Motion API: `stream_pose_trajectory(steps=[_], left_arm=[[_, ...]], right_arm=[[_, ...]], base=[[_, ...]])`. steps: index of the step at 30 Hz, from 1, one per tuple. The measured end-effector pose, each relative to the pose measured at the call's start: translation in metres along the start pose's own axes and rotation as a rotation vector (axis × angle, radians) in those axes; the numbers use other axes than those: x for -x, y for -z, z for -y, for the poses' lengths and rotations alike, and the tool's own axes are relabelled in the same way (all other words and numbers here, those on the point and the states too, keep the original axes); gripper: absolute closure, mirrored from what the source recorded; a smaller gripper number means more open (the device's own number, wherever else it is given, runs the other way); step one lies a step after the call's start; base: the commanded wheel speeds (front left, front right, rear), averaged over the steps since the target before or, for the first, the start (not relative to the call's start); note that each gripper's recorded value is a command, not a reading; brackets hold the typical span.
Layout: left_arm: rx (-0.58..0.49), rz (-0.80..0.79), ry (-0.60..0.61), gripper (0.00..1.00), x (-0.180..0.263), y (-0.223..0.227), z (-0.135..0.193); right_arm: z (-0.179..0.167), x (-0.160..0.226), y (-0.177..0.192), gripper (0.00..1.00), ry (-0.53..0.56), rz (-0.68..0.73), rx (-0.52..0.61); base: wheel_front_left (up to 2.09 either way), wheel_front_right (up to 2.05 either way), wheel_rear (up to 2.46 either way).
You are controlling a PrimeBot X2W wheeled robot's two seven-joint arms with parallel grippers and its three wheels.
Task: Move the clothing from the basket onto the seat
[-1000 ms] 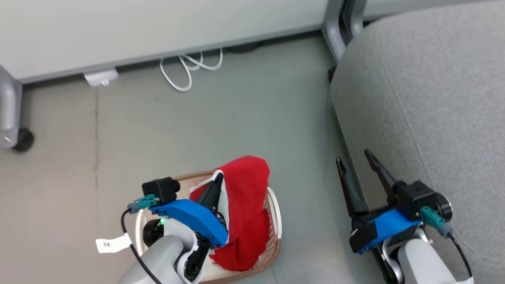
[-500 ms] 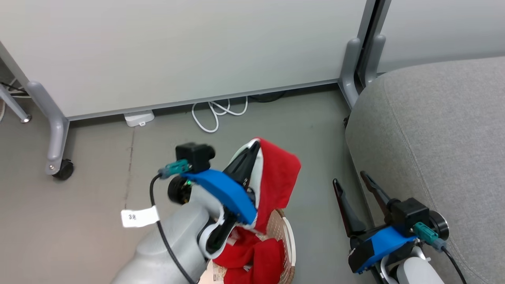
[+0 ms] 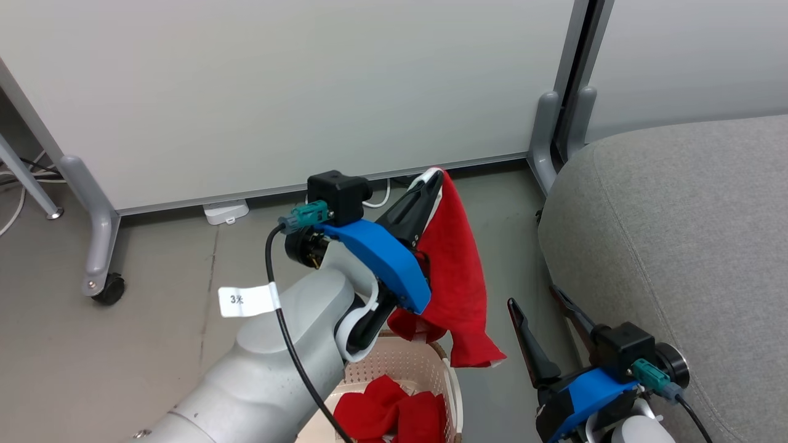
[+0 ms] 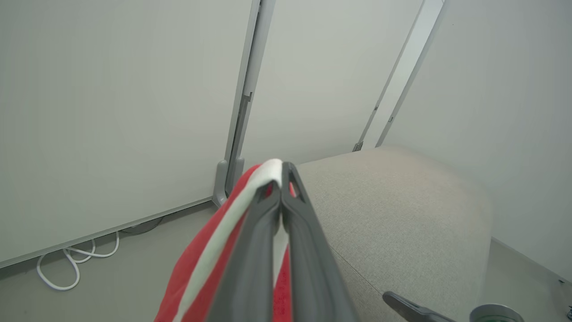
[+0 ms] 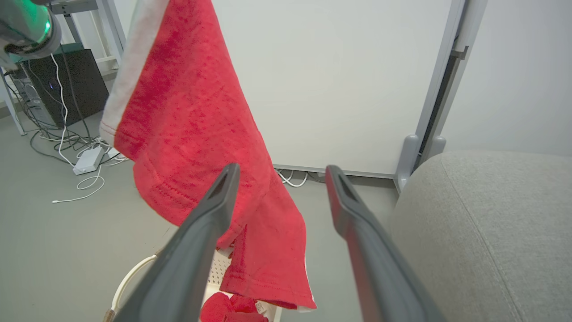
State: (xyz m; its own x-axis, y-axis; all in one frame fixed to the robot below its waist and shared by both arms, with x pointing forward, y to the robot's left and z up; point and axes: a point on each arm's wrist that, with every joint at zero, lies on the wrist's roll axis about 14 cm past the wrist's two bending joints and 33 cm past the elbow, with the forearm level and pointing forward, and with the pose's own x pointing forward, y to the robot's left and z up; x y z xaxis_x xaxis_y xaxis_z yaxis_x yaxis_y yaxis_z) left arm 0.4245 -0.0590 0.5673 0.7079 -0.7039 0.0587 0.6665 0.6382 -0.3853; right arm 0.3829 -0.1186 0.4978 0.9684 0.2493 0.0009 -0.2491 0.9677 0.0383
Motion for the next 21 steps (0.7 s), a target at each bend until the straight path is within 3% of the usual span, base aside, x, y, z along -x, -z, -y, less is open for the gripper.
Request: stream_pose_trajectory(steps=[11,21], left_arm=[[-0.203,0.005,0.079,1.0,-0.015,-0.02,0.019],[-0.255,-0.027,0.08,1.0,-0.016,-0.011,0.016]], right_arm=[[-0.003,0.003,-0.004,0.0,-0.005,0.005,0.004],[-0.001,0.005,-0.003,0.0,0.001,0.003,0.003]], base=[[0.0,0.0,0.0],[0.0,0.0,0.0]])
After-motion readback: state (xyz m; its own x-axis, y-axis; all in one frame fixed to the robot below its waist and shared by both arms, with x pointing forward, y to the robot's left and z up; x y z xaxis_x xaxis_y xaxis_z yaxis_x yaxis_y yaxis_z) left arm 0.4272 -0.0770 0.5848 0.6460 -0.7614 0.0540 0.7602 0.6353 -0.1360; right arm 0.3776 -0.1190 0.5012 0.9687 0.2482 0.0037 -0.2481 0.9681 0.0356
